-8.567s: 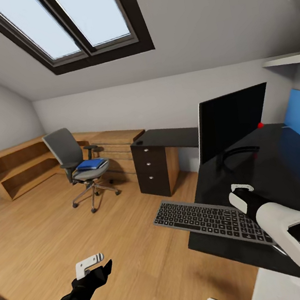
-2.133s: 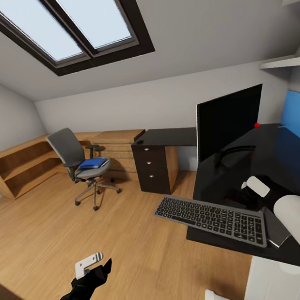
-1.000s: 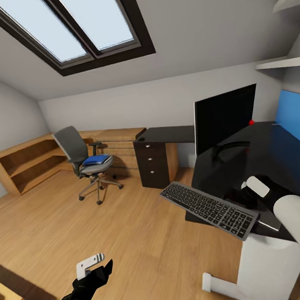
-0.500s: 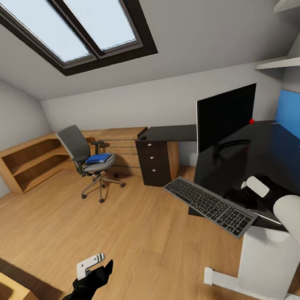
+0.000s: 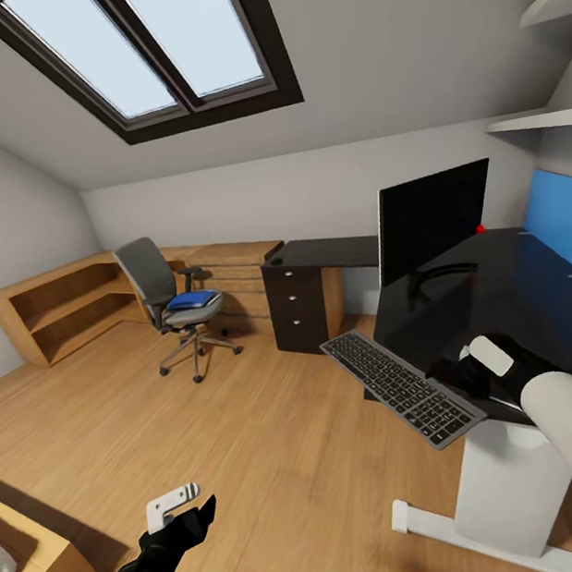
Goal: In the bedroom, organize the workspace by keeping the computer under the desk, ensuring the monitor is on the desk, placing the keyboard on the desk next to the monitor, placing the mouse on the desk next to the keyboard, moving the folder from the swivel chair onto the desk next to the mouse, stacking the notebook on top of the folder with the pen on top of the notebook, and positioning the swivel chair next to the desk.
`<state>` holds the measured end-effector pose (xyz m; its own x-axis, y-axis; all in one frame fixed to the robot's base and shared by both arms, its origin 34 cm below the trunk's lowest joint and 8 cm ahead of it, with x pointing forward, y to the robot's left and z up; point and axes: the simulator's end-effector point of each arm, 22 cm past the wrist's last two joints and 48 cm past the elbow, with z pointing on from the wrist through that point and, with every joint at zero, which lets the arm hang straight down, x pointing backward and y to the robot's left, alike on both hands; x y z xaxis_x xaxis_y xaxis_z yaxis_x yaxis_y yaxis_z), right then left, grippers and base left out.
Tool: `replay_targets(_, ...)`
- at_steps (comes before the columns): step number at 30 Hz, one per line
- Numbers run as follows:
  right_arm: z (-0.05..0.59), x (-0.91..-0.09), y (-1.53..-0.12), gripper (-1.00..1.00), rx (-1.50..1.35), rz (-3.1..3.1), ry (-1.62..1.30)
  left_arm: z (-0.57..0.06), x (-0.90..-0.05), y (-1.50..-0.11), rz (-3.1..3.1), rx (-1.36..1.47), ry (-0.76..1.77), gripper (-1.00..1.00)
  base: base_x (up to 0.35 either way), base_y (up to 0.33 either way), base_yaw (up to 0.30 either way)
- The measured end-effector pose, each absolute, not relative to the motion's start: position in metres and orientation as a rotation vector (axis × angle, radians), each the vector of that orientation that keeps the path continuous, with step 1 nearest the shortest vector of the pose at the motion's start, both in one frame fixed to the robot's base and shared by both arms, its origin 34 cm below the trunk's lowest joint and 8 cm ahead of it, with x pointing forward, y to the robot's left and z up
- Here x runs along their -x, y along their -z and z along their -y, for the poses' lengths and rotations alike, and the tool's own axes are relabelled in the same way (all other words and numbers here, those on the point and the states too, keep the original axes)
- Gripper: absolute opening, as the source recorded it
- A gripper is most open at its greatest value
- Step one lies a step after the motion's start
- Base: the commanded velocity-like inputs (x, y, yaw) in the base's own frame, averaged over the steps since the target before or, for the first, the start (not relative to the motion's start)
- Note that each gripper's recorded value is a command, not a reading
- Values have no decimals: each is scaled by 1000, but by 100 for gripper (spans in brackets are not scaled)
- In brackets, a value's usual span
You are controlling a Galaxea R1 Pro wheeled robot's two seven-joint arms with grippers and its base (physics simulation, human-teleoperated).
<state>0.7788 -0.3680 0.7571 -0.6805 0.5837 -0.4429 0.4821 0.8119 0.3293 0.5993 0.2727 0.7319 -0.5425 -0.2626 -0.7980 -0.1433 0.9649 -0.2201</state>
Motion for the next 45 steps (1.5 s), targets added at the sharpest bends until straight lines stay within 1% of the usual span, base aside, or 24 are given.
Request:
replay_targets(21, 369, -779, -757, 100, -786, -2453, -250, -272, -599, -732, -2152, 285, 160, 100, -88, 70, 0)
replay_targets(34, 369, -787, -764, 100, -779, -2413, -239, -273, -600, -732, -2149, 286, 158, 100, -12, 10, 0)
replay_targets(40, 375, -802, -791, 100, -780, -2330, -225, -273, -601, -744, -2148, 286, 157, 100, 0, 0, 0)
replay_targets(45, 371, -821, -832, 100, -723, -2234, -230, -273, -601, -753, -2148, 287, 158, 100, 0, 0, 0)
